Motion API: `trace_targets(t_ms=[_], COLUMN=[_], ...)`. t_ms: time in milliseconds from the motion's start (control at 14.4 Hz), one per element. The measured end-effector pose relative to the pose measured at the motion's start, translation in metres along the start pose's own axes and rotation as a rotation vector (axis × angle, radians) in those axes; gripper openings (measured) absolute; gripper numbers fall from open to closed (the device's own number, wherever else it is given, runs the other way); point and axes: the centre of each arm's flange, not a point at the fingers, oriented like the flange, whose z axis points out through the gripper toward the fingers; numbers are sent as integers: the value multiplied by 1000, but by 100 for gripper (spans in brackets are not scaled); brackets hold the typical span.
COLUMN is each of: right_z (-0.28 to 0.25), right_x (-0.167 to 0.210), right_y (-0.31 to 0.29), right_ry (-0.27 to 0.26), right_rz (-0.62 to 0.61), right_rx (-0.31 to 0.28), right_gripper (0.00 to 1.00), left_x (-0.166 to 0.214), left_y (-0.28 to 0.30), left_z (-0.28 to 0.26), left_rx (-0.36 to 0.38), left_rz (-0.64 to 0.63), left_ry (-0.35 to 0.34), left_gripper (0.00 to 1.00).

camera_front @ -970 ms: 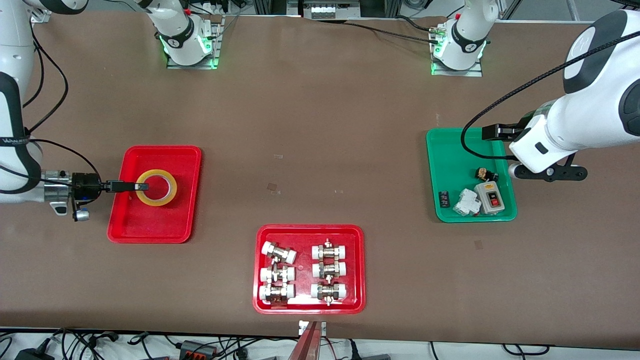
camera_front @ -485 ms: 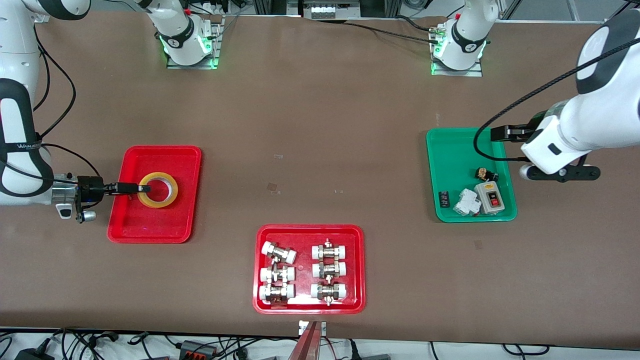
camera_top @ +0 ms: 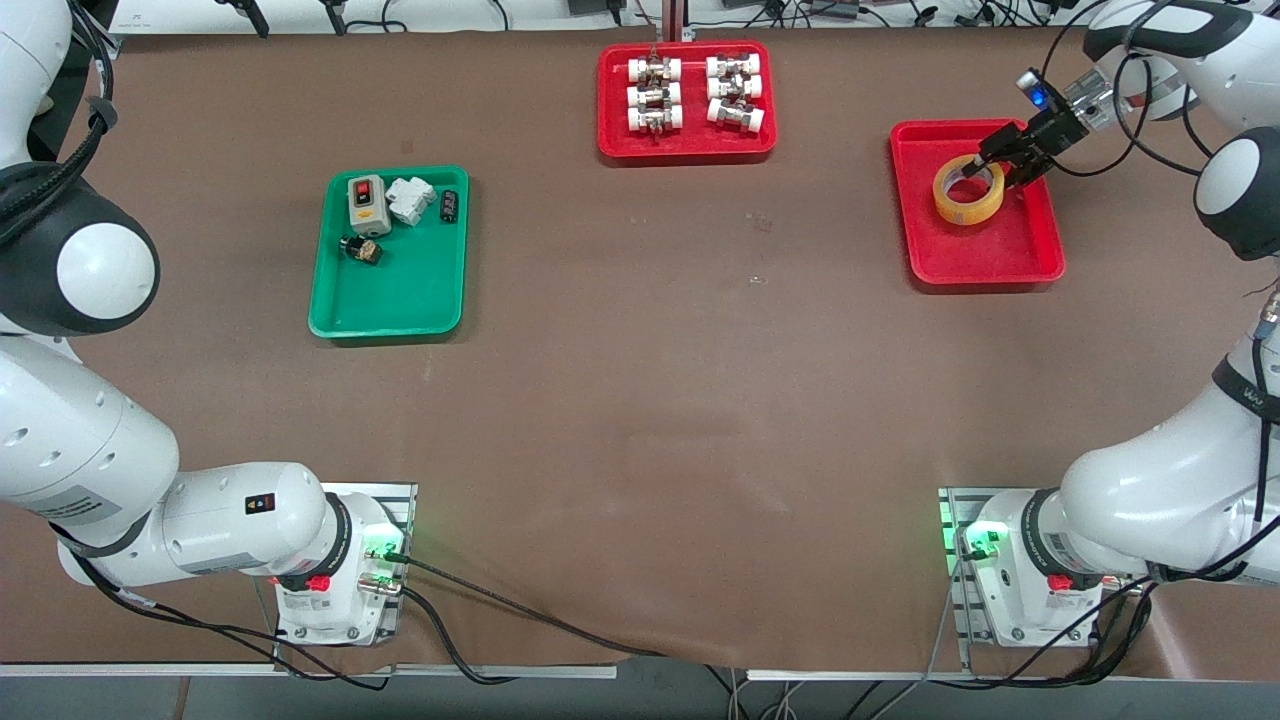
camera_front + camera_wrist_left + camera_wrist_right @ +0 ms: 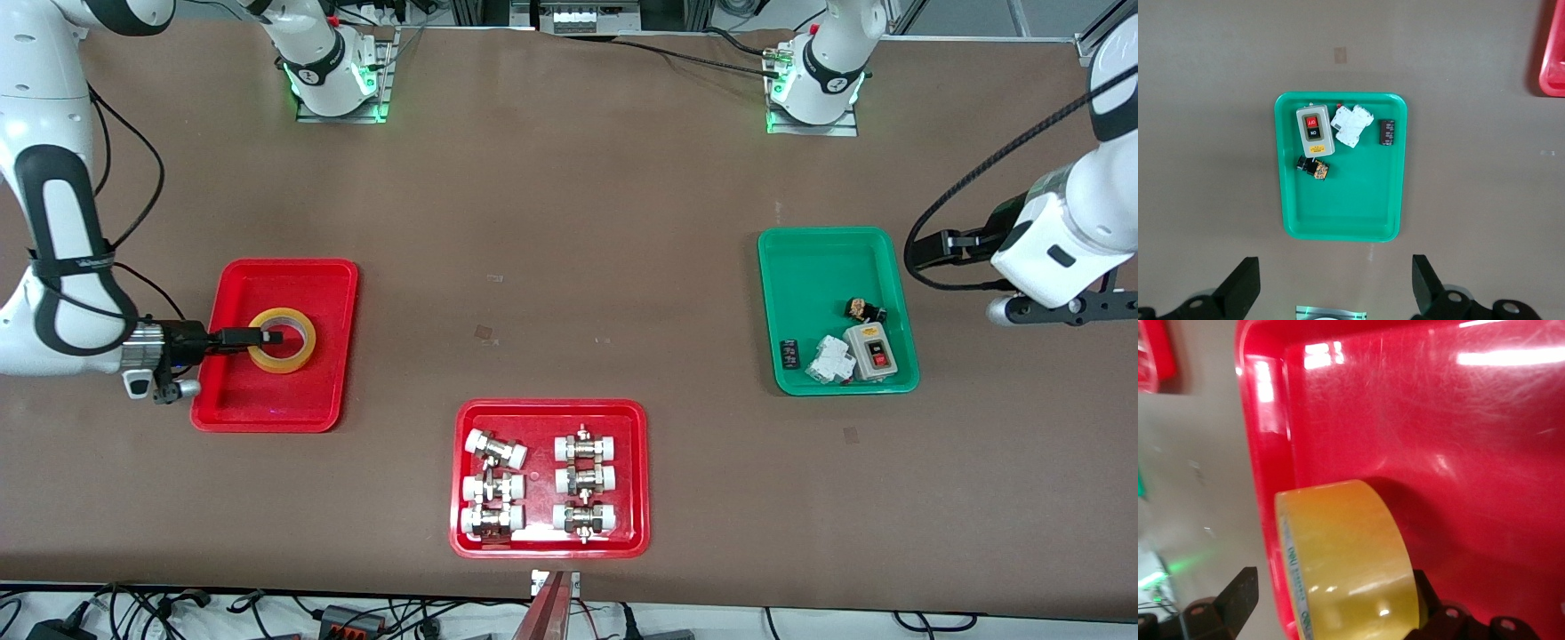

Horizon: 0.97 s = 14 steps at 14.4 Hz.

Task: Left arm passes tape to right arm into tray
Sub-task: 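Open the right gripper and lift it away from the tape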

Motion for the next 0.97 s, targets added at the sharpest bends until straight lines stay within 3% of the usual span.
trace_targets(t_ms=[208,485,762,970], right_z=[-3,-36,-96,-158], right_x=[7,18,5,-27], right_y=[-9,-66,-157,-236], right_ry=[-50,-75,-68,-12], right_rz=[-78,-185,-82,59], right_rx=[-160,-383,-574,-648], right_gripper=[100,100,100,100], left_x=[-12,-18,-31,-39], left_y=[7,3,2,4], left_z=[-7,-1,-10,-1], left_rx=[10,21,31,41], left_rz=[9,-3,-10,-18], left_ry=[14,4,22,53], left_gripper=[100,100,100,100])
